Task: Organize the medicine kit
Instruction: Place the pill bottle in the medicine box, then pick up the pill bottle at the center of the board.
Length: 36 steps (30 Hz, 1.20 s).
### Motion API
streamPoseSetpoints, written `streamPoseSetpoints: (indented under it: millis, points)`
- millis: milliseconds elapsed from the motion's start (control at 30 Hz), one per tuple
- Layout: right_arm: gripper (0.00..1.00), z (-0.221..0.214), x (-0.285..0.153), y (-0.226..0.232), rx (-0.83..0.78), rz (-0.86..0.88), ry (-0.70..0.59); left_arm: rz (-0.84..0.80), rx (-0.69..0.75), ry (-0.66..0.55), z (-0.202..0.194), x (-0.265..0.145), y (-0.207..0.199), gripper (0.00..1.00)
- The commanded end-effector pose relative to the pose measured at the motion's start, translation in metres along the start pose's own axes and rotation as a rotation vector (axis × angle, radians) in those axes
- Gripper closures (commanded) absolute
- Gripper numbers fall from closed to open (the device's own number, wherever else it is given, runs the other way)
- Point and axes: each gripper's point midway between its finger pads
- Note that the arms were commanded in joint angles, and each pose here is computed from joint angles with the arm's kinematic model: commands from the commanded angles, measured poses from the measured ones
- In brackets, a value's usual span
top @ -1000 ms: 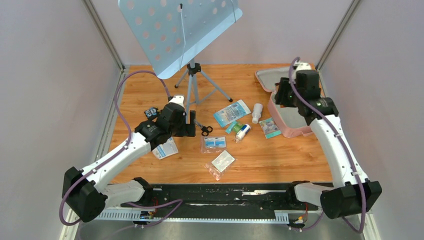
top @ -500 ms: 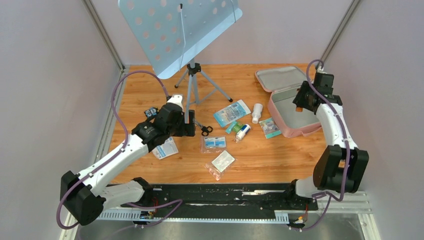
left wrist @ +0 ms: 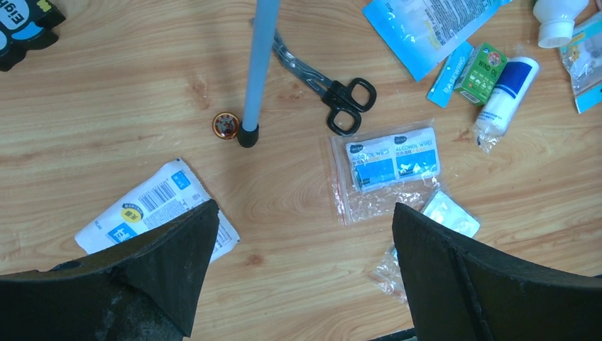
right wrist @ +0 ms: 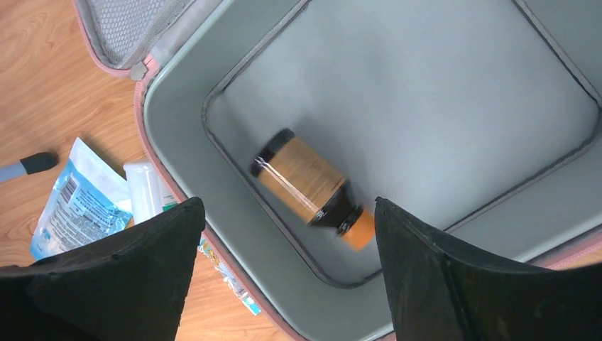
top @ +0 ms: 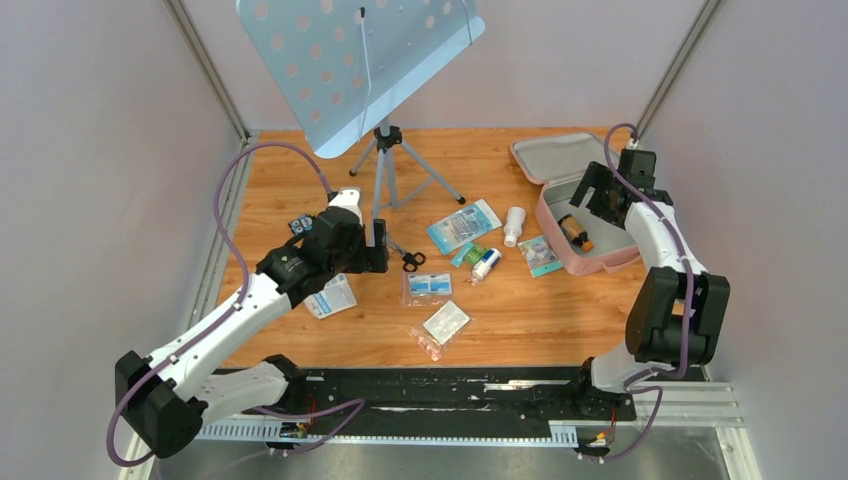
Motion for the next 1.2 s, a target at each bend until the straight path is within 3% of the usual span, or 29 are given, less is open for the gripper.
streamPoseSetpoints:
  millis: [0, 233, 433, 700, 1167]
  points:
    - [0.14, 0.031, -0.026, 0.010, 0.007, 0.029, -0.129, -0.007, -0.024, -0.034, 0.006, -0.007, -0.001, 0.00]
    - [0.21, 0.024, -0.065, 0.096, -0.109, 0.186, -0.179, -0.006, -0.025, -0.028, 0.004, -0.003, -0.001, 0.00]
    - [0.35, -0.013, -0.050, 0.141, -0.161, 0.174, -0.115, -0.009, -0.034, -0.030, 0.004, -0.003, -0.002, 0.00]
    - [0.34, -0.049, 0.007, 0.156, -0.125, 0.169, 0.056, -0.006, -0.048, -0.047, 0.004, -0.008, 0.002, 0.00]
    - [0.33, -0.066, 0.075, 0.157, -0.158, 0.108, 0.158, 0.004, -0.055, -0.060, 0.004, -0.015, 0.008, 0.00]
Point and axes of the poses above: each gripper's point midway between its finger pads, its own x axis out along the fingers, its own y axis along the line the jaws close on, z = x × y, and after that the axes turned 8 degrees about -x, right-handed
